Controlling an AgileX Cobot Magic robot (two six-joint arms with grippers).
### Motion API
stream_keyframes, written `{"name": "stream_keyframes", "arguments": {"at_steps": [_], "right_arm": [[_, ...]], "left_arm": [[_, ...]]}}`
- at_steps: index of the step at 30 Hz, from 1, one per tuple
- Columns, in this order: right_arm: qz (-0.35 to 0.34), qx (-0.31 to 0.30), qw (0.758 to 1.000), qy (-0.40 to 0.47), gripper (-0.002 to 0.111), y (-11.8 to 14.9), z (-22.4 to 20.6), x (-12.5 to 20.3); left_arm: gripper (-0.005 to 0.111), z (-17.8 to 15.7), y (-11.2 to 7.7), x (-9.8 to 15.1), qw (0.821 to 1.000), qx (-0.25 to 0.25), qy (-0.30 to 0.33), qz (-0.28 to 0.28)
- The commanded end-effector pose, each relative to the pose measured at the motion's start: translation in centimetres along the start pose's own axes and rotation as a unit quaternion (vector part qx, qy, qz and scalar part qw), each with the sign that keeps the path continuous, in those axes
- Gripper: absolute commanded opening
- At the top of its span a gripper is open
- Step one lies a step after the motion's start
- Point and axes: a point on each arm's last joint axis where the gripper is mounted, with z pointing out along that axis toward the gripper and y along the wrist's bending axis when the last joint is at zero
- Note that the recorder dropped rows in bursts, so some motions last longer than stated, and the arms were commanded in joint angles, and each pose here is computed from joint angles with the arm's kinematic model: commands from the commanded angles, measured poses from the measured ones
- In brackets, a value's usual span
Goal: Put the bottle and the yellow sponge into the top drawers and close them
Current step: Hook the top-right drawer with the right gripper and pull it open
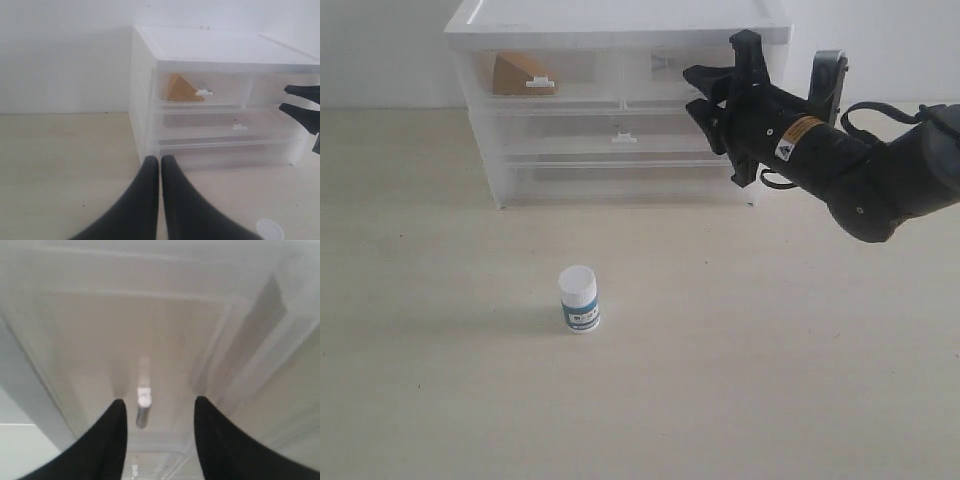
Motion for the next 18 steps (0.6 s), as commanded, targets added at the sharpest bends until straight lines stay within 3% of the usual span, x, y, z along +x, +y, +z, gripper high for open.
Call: {"name": "stream_keyframes", "arguments": {"at_steps": [1,7,9,12,18], "right_arm": [[-0.034,-0.062,0.997,-0.029,0.001,1.4,0.2,-1.0],[-0.071,-0.071,0.994,0.039,0.000,1.4,0.1,0.4],[-0.056,-0.106,0.991,0.065,0.000,1.5,-0.9,1.5],[-0.046,-0.063,0.995,0.059,0.000,-0.1,-3.4,2.6],[-0.121,-0.022,0.988,0.094,0.000,-0.3,-9.2,4.7]], "left_arm": [[0.004,0.0,0.0,0.1,1.000,0.003,0.002,0.001],[0.004,0.0,0.0,0.1,1.000,0.003,0.002,0.003],[0.004,0.0,0.0,0.1,1.000,0.003,0.002,0.003],[0.004,0.0,0.0,0.1,1.000,0.003,0.002,0.003],[0.004,0.0,-0.1,0.1,1.000,0.006,0.001,0.003]]}}
